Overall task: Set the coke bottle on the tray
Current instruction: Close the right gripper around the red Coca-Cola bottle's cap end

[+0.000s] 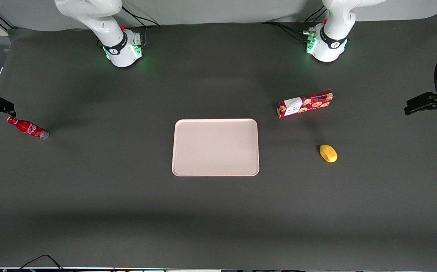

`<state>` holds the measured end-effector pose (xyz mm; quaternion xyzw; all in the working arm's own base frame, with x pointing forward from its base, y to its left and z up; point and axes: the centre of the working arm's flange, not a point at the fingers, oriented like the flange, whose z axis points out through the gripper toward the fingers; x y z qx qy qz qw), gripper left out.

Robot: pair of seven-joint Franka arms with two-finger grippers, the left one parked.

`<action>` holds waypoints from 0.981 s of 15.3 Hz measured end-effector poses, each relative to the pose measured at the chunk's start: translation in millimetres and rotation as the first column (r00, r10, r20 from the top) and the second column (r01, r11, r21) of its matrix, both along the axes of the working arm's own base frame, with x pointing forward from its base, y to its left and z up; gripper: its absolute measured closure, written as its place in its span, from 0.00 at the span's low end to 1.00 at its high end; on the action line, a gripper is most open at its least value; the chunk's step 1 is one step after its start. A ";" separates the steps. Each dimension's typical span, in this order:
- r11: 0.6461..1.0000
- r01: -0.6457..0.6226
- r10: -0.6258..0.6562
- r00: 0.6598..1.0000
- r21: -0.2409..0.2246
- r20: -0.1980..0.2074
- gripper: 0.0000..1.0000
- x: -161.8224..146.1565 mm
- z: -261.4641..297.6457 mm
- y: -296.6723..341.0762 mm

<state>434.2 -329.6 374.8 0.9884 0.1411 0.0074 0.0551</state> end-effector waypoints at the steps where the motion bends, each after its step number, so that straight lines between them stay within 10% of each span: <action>1: 1.000 -0.005 0.005 1.000 0.006 0.005 0.00 0.5 -4.0 -0.6; 10: 0.998 0.001 -0.001 1.000 0.060 -0.008 0.11 -2.2 -40.2 -9.9; 15: 0.998 -0.017 0.018 1.000 0.059 -0.008 0.62 -2.4 -40.1 -10.3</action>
